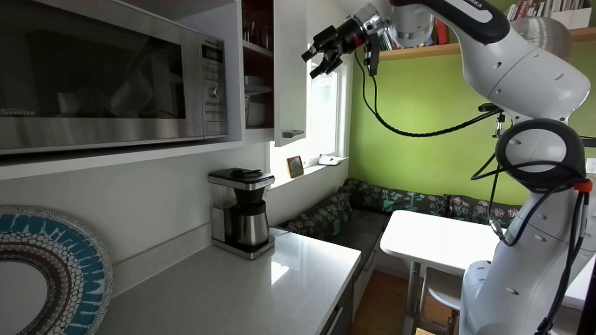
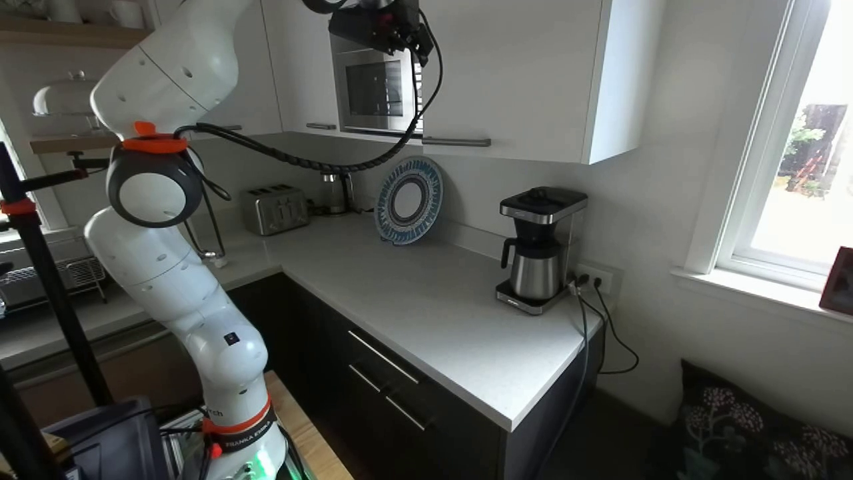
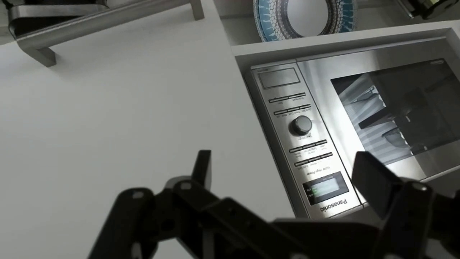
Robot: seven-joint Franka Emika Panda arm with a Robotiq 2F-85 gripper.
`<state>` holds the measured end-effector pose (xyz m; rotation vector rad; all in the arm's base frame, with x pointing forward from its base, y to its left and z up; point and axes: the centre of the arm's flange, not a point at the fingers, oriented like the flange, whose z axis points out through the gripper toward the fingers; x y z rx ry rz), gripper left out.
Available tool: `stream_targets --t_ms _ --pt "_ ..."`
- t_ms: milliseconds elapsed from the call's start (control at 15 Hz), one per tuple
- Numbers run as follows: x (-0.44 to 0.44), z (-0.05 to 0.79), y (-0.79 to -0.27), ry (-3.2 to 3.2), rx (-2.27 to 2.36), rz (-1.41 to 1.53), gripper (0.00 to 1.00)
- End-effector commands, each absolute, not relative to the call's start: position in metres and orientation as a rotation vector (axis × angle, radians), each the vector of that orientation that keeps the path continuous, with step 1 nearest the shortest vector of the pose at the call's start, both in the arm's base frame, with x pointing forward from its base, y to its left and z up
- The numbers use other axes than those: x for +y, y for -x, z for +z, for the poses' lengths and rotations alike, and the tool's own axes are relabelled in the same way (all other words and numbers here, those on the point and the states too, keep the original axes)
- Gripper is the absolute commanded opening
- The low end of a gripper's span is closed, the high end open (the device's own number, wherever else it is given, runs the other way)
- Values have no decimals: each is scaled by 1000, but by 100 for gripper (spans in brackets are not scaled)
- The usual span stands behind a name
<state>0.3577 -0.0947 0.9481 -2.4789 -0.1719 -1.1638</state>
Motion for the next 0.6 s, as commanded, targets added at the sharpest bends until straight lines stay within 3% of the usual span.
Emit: stream_targets --t_ms 0,533 --pt "-100 944 -351 2489 -203 -1185 100" --pt "-144 963 -312 2615 -278 -1287 100"
